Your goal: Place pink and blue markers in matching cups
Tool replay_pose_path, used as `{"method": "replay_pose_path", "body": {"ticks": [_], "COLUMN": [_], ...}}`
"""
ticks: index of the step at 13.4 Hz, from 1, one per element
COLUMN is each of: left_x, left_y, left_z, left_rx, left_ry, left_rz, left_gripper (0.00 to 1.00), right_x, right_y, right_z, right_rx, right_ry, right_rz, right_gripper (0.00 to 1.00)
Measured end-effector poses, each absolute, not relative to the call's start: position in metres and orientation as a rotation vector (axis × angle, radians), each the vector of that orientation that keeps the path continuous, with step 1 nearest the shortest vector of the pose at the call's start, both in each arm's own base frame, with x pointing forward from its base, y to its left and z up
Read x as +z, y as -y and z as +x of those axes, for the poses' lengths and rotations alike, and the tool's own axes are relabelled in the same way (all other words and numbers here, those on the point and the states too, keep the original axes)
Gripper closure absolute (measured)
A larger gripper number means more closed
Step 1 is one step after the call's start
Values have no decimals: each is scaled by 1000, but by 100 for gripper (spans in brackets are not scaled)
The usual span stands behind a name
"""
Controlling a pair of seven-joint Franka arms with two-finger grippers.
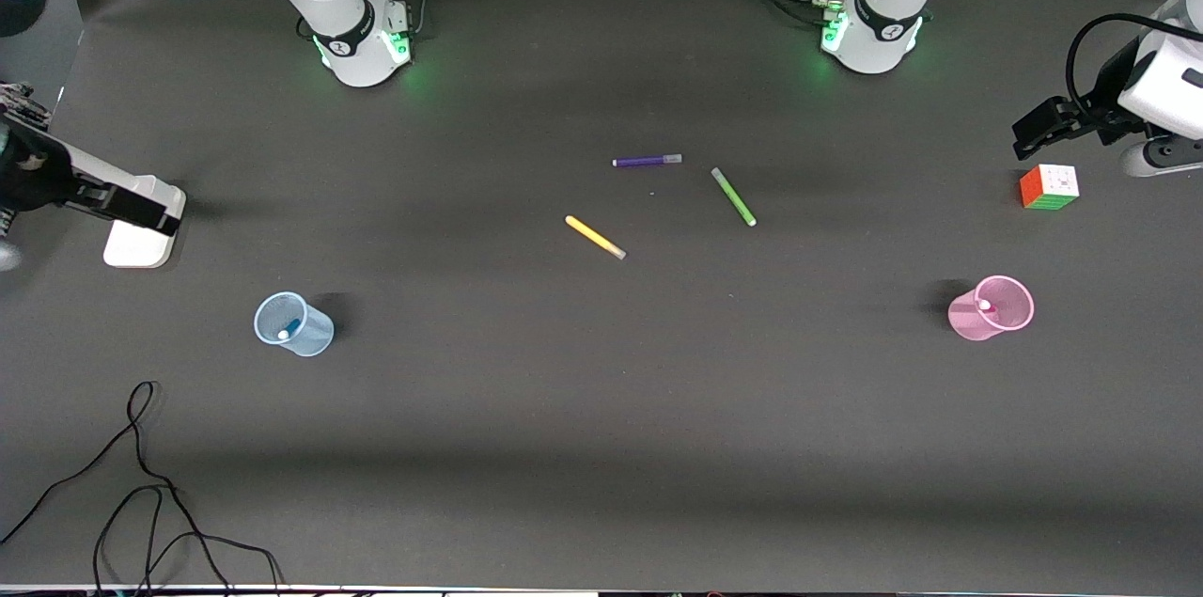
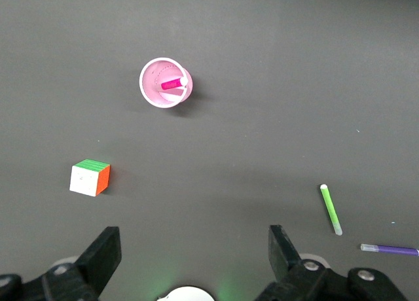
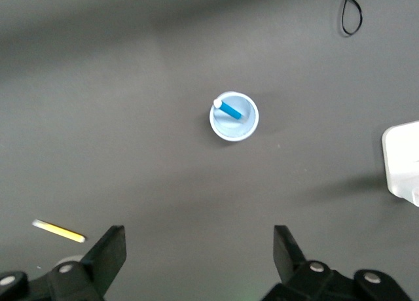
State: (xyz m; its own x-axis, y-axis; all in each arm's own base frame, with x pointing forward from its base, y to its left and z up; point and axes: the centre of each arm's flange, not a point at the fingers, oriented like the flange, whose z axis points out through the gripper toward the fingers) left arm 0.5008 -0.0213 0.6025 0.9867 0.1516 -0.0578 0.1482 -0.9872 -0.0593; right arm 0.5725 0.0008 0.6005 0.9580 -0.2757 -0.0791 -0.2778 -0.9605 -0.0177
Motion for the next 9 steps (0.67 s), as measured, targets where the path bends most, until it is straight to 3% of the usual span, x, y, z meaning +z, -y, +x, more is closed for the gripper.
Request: {"method": "replay_pose_path", "body": {"ticks": [4, 9], "left_x": [599, 598], "left_y": [22, 21], "left_z": [503, 503], "left_rx": [111, 136], "left_ry": [230, 230], "left_rz": [-3074, -3069], "left_gripper": [0, 0], "right_x": [584, 617], "right_y": [-13, 11], "right_z": [564, 537], "right_rx": [194, 117], "right_ry": [-352, -345], "right_rz": [-3095, -3073], "right_gripper": [0, 0]}}
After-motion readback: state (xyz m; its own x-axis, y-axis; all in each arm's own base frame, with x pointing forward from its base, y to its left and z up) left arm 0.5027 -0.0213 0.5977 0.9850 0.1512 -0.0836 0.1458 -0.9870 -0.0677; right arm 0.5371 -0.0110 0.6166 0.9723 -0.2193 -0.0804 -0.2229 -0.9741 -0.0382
